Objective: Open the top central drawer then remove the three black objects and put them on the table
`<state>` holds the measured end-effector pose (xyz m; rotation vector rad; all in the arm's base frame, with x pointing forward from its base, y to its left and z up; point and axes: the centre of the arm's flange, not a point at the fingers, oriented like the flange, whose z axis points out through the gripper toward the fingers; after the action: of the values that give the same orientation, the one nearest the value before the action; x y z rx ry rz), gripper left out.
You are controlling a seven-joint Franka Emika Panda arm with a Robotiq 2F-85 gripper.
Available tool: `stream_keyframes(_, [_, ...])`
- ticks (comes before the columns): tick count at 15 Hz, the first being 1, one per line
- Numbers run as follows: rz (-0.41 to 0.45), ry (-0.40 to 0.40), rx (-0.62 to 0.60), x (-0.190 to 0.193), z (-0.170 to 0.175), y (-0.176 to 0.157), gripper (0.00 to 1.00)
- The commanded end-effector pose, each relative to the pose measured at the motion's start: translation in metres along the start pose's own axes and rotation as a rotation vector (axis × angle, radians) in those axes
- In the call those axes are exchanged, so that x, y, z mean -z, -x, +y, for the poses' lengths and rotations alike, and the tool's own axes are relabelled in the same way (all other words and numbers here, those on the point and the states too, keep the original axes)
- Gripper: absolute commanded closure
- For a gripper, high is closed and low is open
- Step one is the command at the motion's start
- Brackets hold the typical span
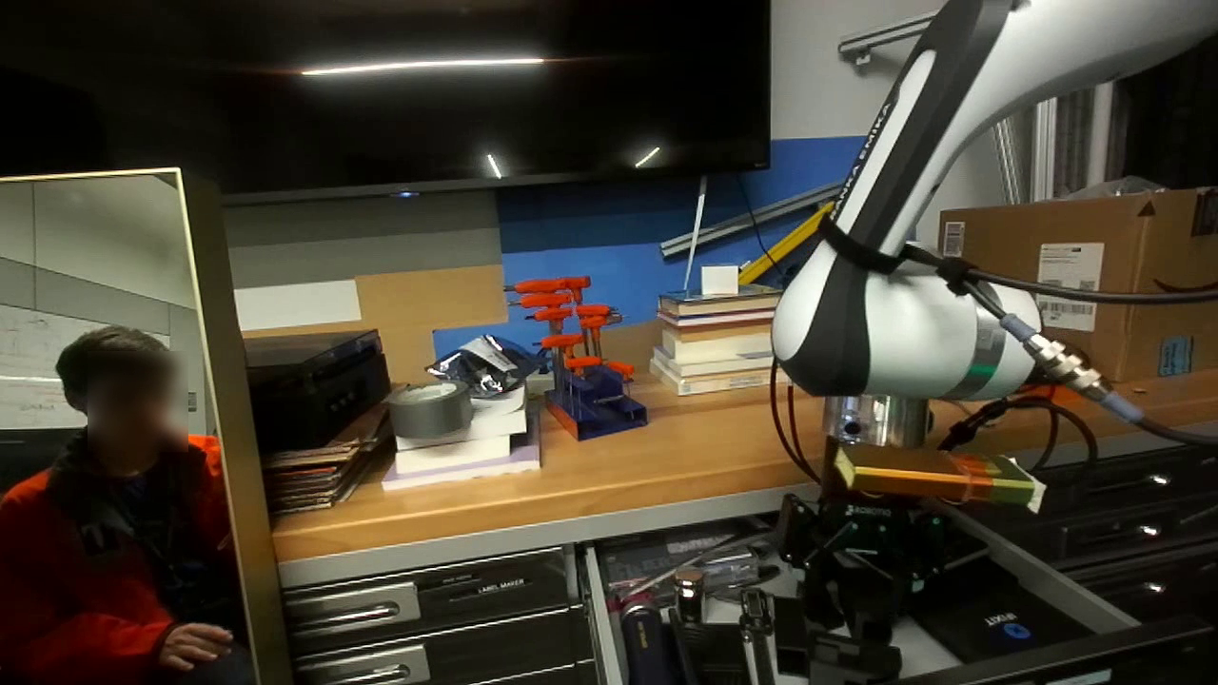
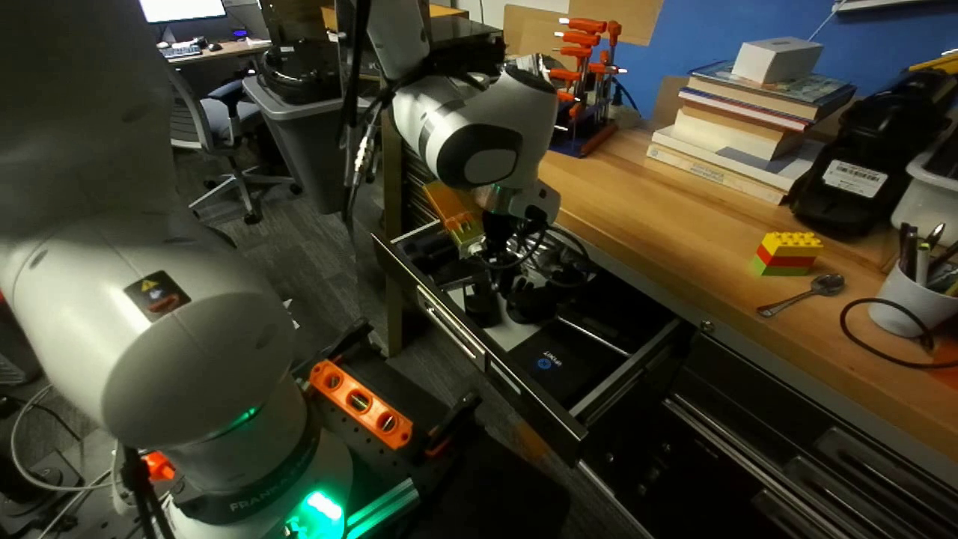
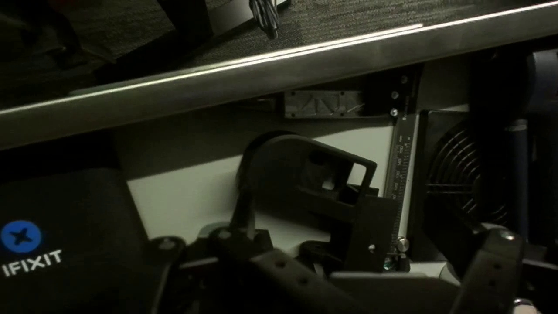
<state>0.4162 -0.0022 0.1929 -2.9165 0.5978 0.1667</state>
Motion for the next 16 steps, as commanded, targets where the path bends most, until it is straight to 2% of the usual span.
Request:
stream_keyframes(1, [0.005, 0.011, 0.077, -0.015, 0.015, -0.024, 0.0])
stream_keyframes(7, [0.067, 0.045, 0.076, -0.025, 0.022, -0.047, 0.0])
stream_keyframes(12, [0.159, 0.095, 0.063, -0.027, 0.025, -0.051, 0.0])
stream_keyframes(16, [0.193, 0.121, 0.05, -0.031, 0.029, -0.053, 0.0])
